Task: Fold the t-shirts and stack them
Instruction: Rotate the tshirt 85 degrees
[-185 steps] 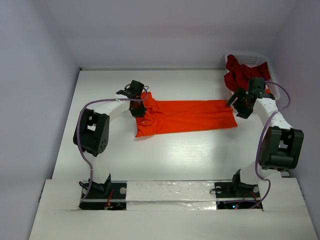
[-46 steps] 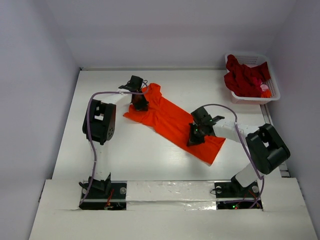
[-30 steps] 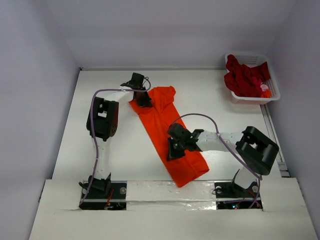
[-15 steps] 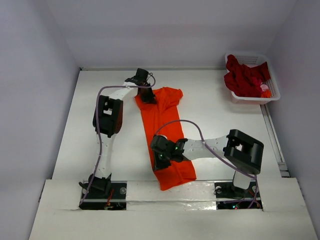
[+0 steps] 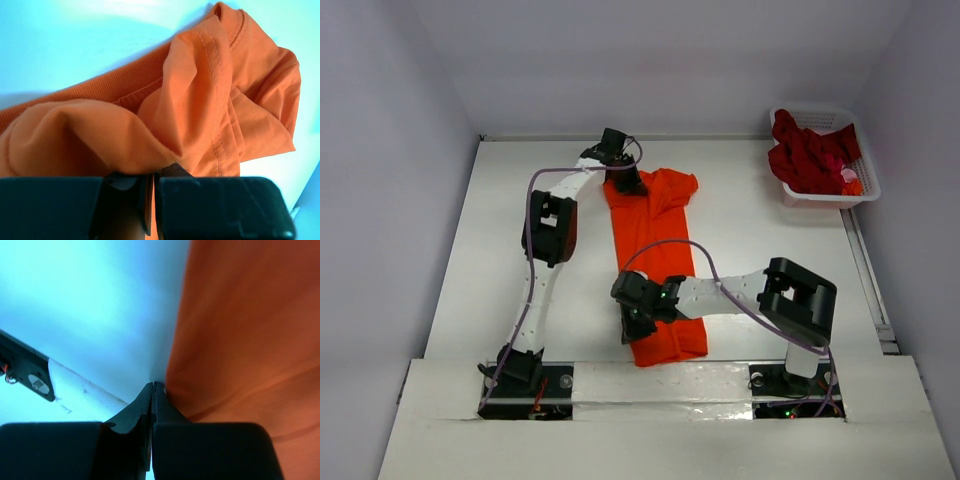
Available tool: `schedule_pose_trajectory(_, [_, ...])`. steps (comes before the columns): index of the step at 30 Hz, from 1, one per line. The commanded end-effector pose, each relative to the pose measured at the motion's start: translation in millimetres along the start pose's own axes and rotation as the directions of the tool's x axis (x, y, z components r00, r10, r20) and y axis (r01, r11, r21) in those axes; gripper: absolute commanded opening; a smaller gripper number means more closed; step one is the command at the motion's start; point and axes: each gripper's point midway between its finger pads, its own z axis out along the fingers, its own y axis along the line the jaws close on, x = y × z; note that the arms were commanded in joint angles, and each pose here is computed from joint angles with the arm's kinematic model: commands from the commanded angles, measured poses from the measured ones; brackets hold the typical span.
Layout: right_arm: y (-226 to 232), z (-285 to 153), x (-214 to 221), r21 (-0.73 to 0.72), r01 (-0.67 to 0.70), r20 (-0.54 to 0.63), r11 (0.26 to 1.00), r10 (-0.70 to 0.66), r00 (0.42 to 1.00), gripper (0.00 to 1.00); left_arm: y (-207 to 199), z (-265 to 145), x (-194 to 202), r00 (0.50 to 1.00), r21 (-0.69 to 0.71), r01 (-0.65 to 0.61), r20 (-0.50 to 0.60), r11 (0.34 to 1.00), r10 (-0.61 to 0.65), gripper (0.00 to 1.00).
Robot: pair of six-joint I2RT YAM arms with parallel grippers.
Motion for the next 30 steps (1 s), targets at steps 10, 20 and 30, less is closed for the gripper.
schedule_pose_trajectory(10, [15, -1, 1, 0.018, 0.058, -0.002, 0.998, -0.058, 0.998, 0.00, -35, 31, 33, 0.989, 0.190, -0.026, -0.136, 0.981, 0.053, 0.00])
schedule_pose_trajectory(20, [18, -5, -3, 0.007, 0.066, 0.020, 0.998, -0.066, 0.998, 0.00, -49, -1, 10, 0.996, 0.224, -0.047, -0.061, 0.973, 0.062, 0.32])
schedule_pose_trajectory(30, [20, -4, 0, -0.010, 0.080, 0.029, 0.997, -0.079, 0.996, 0.00, -48, -74, -43, 0.997, 0.266, -0.041, 0.079, 0.963, 0.021, 0.57])
